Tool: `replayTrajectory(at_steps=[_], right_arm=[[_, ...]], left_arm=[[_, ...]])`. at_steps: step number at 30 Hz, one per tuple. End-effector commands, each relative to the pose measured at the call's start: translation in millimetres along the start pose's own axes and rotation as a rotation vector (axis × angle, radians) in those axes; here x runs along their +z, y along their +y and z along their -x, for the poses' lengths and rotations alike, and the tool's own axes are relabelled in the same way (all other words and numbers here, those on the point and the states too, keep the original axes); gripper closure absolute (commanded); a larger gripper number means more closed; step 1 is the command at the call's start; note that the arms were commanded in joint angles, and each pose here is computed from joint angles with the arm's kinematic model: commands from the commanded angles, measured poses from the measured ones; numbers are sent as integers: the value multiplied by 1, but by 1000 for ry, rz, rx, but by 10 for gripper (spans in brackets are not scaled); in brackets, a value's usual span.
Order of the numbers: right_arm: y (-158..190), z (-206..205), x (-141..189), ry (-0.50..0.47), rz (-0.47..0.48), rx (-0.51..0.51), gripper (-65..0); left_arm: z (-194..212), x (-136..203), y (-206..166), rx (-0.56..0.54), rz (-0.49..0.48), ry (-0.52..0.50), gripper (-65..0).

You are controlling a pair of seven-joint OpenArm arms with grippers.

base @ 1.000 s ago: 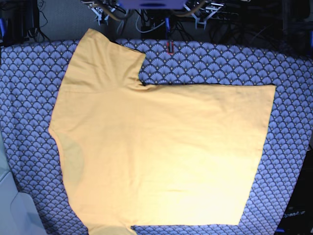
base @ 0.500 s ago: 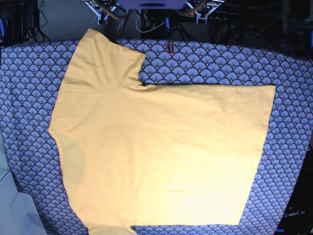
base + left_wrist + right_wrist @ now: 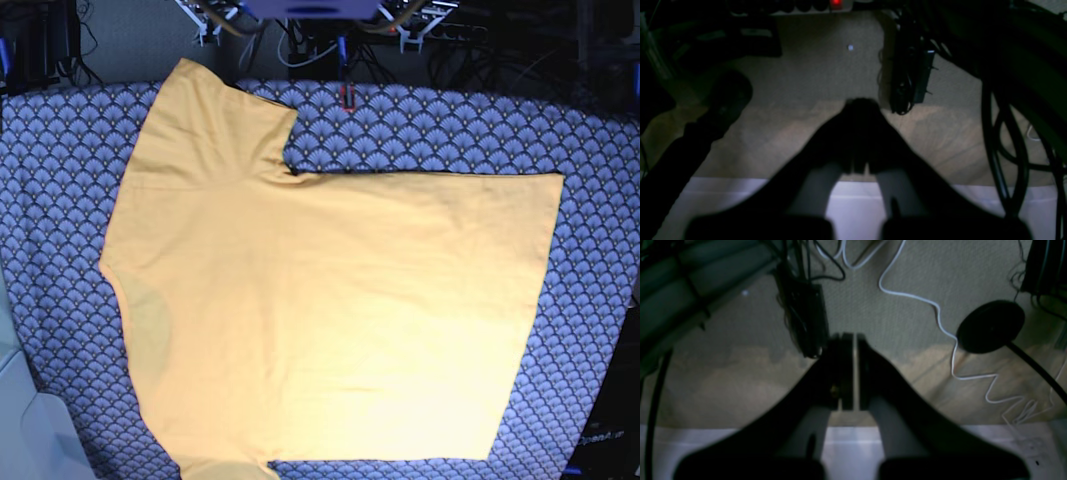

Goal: Fold the T-shirt properly

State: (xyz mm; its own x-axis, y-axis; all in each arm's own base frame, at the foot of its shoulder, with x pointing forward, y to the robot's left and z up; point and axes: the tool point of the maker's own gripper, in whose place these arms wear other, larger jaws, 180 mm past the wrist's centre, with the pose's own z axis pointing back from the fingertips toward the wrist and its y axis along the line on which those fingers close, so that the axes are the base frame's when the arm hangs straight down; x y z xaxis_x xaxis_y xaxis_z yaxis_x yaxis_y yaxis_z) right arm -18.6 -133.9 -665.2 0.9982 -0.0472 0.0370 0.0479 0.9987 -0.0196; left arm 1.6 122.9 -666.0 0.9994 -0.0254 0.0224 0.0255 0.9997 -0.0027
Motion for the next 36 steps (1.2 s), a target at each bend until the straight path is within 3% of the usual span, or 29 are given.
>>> replayTrajectory(at_steps=[1, 3, 10, 20, 25, 29, 32, 36], right_arm=[[1, 2, 0, 1, -7, -4, 0], [0, 14, 1, 7, -6, -3, 0], [-26, 53, 14, -121, 33, 10, 0], [-56, 125, 75, -385, 66, 59, 0], [-69, 138, 112, -535, 76, 91, 0], [-76, 148, 149, -667, 73, 121, 0], [-77, 158, 157, -662, 72, 126, 0], [-76, 155, 174, -728, 59, 141, 0]], left_arm=[[3, 0, 0, -3, 3, 3, 0], [14, 1, -1, -3, 6, 3, 0], [65, 10, 16, -17, -16, -88, 0], [131, 43, 48, -29, -41, -223, 0], [153, 74, 39, 87, 59, -372, 0], [168, 120, 57, 285, 15, -577, 0], [181, 155, 76, 392, -51, -709, 0], [199, 166, 82, 466, -71, -699, 0]])
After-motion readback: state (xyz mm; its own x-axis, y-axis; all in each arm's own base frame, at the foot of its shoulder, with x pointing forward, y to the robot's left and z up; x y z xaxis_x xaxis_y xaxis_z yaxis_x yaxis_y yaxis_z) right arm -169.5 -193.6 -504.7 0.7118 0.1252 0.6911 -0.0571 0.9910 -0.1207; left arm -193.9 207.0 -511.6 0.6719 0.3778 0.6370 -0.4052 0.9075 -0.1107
